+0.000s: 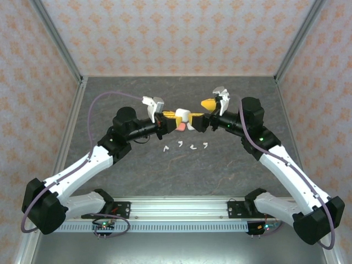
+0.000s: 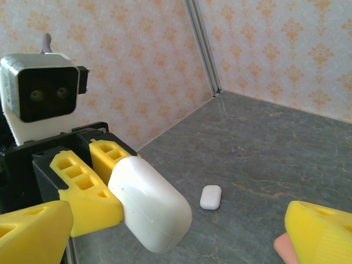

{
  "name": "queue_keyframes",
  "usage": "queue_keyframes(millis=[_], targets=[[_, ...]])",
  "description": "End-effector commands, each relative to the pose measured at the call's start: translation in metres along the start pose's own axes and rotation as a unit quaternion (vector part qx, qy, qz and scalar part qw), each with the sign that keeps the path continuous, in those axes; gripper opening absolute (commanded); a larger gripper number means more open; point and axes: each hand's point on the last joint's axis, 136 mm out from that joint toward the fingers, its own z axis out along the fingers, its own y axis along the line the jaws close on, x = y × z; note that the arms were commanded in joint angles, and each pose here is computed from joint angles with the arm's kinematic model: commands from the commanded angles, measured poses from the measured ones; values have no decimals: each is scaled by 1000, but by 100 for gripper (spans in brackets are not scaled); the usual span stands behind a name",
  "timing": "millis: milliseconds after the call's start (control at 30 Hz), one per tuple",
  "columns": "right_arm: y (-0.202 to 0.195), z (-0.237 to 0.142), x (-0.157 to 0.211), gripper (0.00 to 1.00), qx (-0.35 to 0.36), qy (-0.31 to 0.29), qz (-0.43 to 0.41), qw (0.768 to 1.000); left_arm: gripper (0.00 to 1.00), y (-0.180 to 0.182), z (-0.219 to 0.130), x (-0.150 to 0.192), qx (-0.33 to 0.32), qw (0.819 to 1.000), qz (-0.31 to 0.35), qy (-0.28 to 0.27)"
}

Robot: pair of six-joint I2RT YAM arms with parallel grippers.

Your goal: Insert the wireless bluetooth earbuds into the charging case

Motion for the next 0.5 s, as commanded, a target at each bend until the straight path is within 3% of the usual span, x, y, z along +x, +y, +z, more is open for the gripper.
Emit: queue_keyframes(millis=[0,467], targets=[[-4,3,-8,99,3,-17,5,1000,0,-9,-4,-17,9,999,35,-36],[-31,17,9,100,49,11,6,999,0,-14,2,-17,22,999,39,-25]])
